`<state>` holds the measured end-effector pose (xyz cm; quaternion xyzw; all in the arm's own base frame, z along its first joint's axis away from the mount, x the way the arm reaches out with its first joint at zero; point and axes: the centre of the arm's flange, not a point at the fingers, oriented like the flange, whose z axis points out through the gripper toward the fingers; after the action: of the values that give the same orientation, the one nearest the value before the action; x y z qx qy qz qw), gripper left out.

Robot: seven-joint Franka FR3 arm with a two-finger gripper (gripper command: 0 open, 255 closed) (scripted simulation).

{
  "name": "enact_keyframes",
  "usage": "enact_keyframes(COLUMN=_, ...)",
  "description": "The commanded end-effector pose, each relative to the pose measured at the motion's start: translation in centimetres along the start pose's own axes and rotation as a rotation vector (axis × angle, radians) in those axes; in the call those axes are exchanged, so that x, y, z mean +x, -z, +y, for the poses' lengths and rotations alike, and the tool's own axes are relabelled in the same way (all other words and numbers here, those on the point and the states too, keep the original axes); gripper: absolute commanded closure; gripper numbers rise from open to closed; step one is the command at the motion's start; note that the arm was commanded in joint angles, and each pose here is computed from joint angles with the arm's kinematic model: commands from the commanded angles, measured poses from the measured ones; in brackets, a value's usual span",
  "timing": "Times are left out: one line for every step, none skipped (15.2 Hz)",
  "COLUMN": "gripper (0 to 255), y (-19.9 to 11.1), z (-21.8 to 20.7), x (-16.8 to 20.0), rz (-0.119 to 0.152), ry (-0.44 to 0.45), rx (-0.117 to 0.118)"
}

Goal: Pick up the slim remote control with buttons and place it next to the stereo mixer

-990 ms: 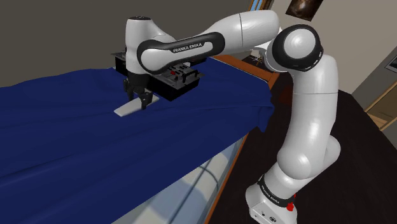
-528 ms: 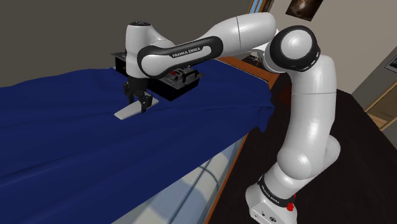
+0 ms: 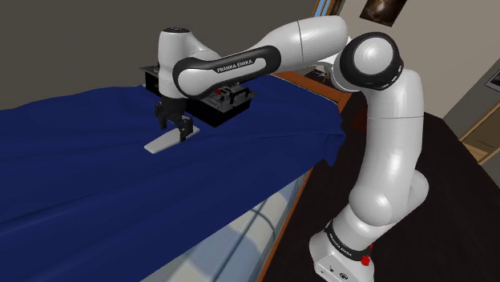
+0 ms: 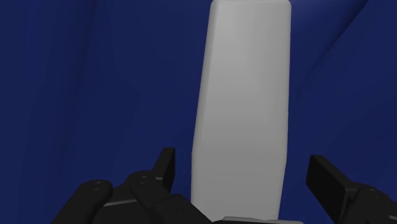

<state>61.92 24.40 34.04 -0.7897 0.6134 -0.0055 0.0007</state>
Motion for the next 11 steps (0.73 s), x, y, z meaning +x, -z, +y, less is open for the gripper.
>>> enact_keyframes(gripper=0, y=1.3, z=0.0, x=0.0, rz=0.0, ry=0.0, rx=0.0)
enact_keyframes(gripper=0, y=2.6, z=0.0, x=0.0, rz=0.0, ry=0.0, rx=0.0)
enact_keyframes(gripper=0, y=4.0, z=0.0, x=0.0, rz=0.0, ry=0.0, rx=0.0)
enact_keyframes(gripper=0, y=5.0, z=0.0, x=0.0, rz=0.0, ry=0.0, rx=0.0)
enact_keyframes(gripper=0, y=5.0, z=0.0, x=0.0, rz=0.0, ry=0.0, rx=0.0)
enact_keyframes(gripper=0, y=5.0, z=0.0, x=0.0, rz=0.0, ry=0.0, rx=0.0)
enact_keyframes(gripper=0, y=5.0, z=0.0, x=0.0, rz=0.0, ry=0.0, rx=0.0)
enact_keyframes(gripper=0, y=5.0, z=0.0, x=0.0, rz=0.0, ry=0.0, rx=0.0)
enact_keyframes(gripper=0, y=5.0, z=0.0, x=0.0, rz=0.0, ry=0.0, rx=0.0)
enact_keyframes(gripper=0, y=5.0, z=0.0, x=0.0, rz=0.0, ry=0.0, rx=0.0)
enact_keyframes(gripper=0, y=5.0, z=0.0, x=0.0, rz=0.0, ry=0.0, rx=0.0)
